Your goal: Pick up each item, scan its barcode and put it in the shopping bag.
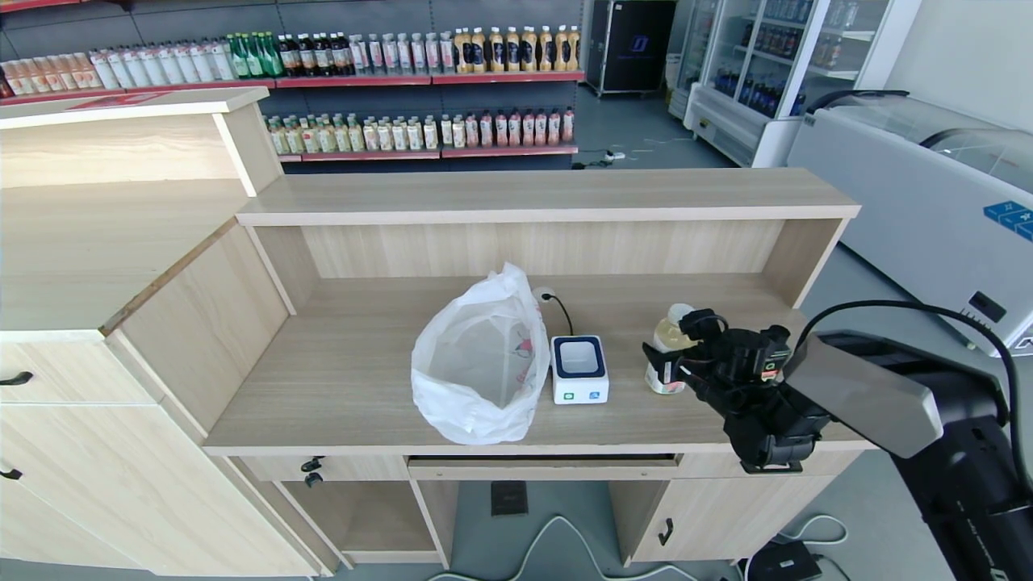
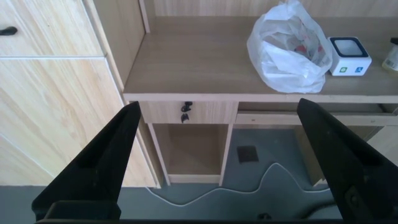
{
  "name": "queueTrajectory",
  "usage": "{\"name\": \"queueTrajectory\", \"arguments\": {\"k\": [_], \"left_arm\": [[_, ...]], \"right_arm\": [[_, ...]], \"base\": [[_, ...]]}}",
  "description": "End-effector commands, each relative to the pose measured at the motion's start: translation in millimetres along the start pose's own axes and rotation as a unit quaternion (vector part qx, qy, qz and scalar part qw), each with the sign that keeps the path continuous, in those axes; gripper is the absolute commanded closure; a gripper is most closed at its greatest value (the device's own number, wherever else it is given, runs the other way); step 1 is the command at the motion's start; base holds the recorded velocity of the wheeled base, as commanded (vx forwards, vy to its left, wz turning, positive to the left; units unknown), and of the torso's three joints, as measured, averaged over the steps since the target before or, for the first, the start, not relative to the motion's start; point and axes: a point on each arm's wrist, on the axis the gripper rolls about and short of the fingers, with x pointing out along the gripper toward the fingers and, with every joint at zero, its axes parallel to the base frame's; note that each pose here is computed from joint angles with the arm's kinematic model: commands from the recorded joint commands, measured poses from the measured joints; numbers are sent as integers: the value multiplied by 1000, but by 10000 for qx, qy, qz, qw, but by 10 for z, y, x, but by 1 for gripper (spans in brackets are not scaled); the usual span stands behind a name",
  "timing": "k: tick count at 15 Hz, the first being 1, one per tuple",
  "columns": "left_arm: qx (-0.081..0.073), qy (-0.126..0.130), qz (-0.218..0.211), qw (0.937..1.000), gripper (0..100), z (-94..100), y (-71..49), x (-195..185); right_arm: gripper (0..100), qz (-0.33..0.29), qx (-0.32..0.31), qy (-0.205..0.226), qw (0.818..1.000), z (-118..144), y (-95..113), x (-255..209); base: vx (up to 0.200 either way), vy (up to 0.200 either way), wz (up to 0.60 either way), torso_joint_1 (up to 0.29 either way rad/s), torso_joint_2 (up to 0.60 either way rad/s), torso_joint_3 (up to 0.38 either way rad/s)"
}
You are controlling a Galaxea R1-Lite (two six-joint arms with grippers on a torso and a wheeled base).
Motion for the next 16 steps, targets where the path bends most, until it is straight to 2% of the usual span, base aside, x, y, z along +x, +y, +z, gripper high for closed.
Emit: {"name": "queueTrajectory", "arguments": {"k": [1,2,4,6,8,10,11,13,14,16], "left_arm": [[-1,-2,3,10000,0,0,0,0],[-1,-2,3,10000,0,0,0,0],[-1,-2,3,10000,0,0,0,0],[-1,-2,3,10000,0,0,0,0],[-1,-2,-4,10000,0,0,0,0],[-1,-2,-4,10000,0,0,0,0],[-1,-2,3,10000,0,0,0,0],[-1,-2,3,10000,0,0,0,0],[-1,-2,3,10000,0,0,0,0],[-1,-2,3,10000,0,0,0,0]], "right_arm": [[100,-11,-318,-5,9995,17,-3,-15],[100,-24,-515,13,9987,23,-10,-32],[100,-150,-609,-229,9978,243,-65,-105],[100,-282,-591,-278,9975,505,-237,-282],[100,-458,-358,-266,9980,768,-399,-551],[100,-397,111,-346,9986,1154,-515,-979],[100,-267,433,-306,9982,1400,-520,-1230],[100,478,1259,-216,9907,1974,-409,-1897],[100,710,1346,-219,9881,2107,-376,-2076],[100,1766,1549,-312,9715,2526,-226,-2698]], "base": [[0,0,0,0,0,0],[0,0,0,0,0,0],[0,0,0,0,0,0],[0,0,0,0,0,0],[0,0,0,0,0,0],[0,0,0,0,0,0],[0,0,0,0,0,0],[0,0,0,0,0,0],[0,0,0,0,0,0],[0,0,0,0,0,0]]}}
